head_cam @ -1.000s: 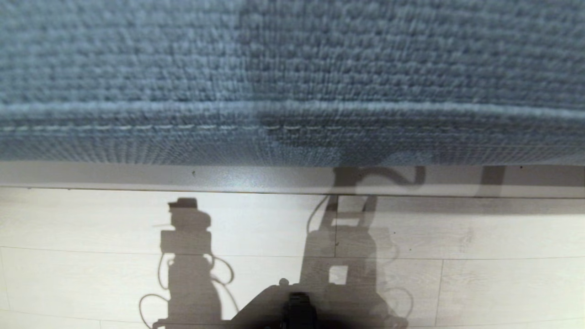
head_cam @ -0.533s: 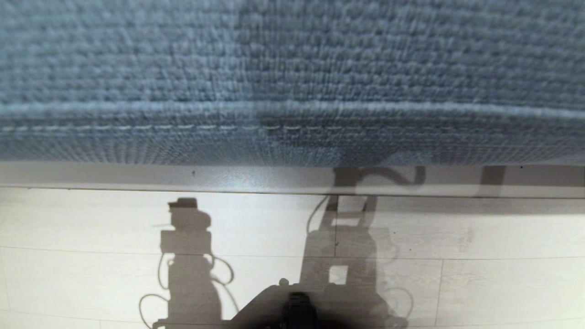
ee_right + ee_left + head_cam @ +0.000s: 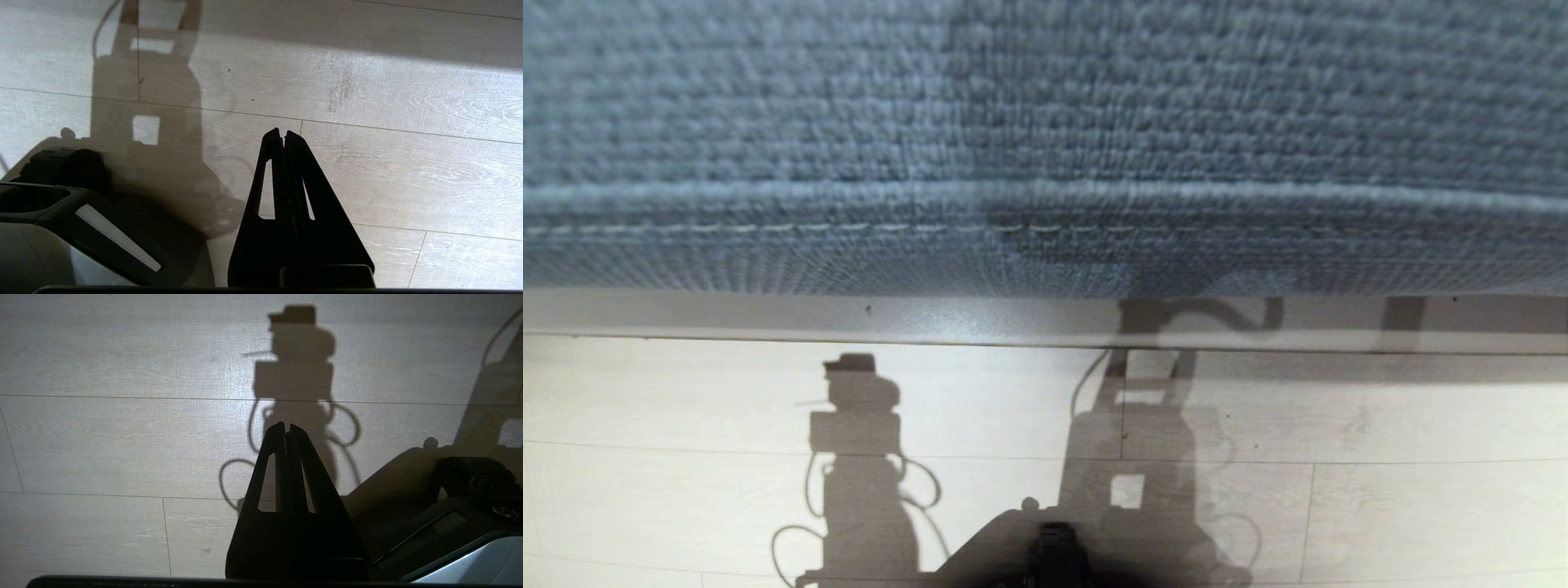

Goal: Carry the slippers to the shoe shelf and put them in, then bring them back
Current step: Pick up the slippers in the shoe cabinet

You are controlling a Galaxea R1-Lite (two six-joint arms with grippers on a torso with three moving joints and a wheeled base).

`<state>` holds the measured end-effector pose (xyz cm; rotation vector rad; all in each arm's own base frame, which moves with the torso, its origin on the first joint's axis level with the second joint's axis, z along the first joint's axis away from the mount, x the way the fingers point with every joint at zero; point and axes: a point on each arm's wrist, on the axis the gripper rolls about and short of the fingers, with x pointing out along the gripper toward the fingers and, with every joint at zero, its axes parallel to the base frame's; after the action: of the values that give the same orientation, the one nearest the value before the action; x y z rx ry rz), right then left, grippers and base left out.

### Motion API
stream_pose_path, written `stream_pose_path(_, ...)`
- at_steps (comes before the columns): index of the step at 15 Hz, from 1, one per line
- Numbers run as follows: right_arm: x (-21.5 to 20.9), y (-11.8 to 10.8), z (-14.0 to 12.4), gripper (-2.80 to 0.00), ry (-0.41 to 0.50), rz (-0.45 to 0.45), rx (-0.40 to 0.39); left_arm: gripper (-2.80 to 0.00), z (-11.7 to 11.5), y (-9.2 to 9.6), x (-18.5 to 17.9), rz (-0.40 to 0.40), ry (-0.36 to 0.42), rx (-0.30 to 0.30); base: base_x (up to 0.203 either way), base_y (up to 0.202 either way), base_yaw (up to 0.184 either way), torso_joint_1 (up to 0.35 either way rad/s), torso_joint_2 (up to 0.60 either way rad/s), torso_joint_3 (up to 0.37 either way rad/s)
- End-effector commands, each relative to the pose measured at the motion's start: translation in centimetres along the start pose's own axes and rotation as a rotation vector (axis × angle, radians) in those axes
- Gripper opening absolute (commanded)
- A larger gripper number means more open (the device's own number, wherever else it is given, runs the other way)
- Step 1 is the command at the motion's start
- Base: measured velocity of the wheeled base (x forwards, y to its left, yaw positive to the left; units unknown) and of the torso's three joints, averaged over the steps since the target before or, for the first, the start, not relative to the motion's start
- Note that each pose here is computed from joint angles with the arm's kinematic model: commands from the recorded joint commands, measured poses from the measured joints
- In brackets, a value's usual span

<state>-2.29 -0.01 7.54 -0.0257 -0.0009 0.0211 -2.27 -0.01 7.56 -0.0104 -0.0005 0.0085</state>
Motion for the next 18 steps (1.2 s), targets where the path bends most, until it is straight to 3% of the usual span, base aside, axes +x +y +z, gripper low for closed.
stream_pose_path(1,0.01,0.00,0.00,-2.80,0.001,0.000,0.000,-2.80,0.00,0.00,0.01,0.001,0.000,0.000,0.000,0.000,0.000,0.000,0.00,0.000)
stream_pose_path(18,0.01,0.00,-0.01,-2.80,0.002,0.000,0.000,-2.80,0.00,0.00,0.01,0.001,0.000,0.000,0.000,0.000,0.000,0.000,0.00,0.000)
